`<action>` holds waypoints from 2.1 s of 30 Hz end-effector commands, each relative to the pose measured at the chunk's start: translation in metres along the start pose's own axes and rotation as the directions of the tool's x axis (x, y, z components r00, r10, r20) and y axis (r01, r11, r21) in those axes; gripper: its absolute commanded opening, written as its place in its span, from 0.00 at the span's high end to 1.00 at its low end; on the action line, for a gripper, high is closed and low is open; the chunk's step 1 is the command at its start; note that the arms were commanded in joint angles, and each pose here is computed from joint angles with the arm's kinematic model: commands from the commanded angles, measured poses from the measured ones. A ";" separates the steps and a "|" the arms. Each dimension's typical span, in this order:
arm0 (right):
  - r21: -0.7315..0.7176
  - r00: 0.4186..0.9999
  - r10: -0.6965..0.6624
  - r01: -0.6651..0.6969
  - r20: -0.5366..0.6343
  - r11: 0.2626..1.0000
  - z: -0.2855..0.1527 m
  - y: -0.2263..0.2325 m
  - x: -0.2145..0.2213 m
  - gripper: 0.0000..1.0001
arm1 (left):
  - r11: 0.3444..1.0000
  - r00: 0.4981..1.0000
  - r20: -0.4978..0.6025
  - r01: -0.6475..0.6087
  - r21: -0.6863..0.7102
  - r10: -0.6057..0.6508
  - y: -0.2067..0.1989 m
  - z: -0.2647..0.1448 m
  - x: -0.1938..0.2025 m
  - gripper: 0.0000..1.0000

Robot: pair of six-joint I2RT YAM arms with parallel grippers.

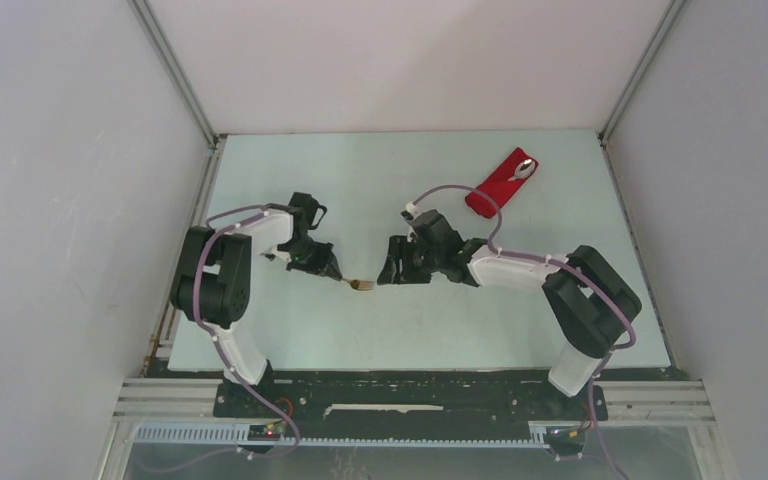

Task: Fold the napkin into a case and place the utensils inside
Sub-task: Pick up the fork from the center of the board, then pass from the left arm to the right, then pass from the right arm to the left

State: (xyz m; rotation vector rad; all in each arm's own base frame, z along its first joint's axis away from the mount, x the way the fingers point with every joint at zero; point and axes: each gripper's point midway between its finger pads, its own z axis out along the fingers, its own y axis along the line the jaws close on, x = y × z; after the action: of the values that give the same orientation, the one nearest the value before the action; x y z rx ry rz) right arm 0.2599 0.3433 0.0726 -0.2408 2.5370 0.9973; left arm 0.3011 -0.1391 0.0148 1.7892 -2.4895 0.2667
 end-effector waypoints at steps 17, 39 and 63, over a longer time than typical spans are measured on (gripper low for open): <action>0.191 0.983 -0.028 -0.007 0.179 0.982 0.019 0.025 0.002 0.43 | 0.969 0.981 -0.195 0.048 0.241 0.000 -0.001 -0.039 0.051 1.00; -0.090 0.887 -0.458 0.461 0.055 0.883 -0.017 0.015 -0.025 1.00 | 0.568 0.748 0.236 -0.636 0.522 0.620 0.004 -0.130 0.070 0.12; -0.606 0.828 -0.558 0.418 -0.052 0.677 -0.089 0.054 0.021 1.00 | -0.179 -0.010 0.251 -0.732 0.658 0.968 0.100 -0.112 0.176 0.83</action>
State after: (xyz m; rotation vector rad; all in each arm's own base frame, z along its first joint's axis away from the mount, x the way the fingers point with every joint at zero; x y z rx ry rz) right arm 0.1902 0.3130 0.1299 -1.2348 2.1593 1.5275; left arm 0.1484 -0.2501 0.1355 -0.6180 -2.9245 1.4728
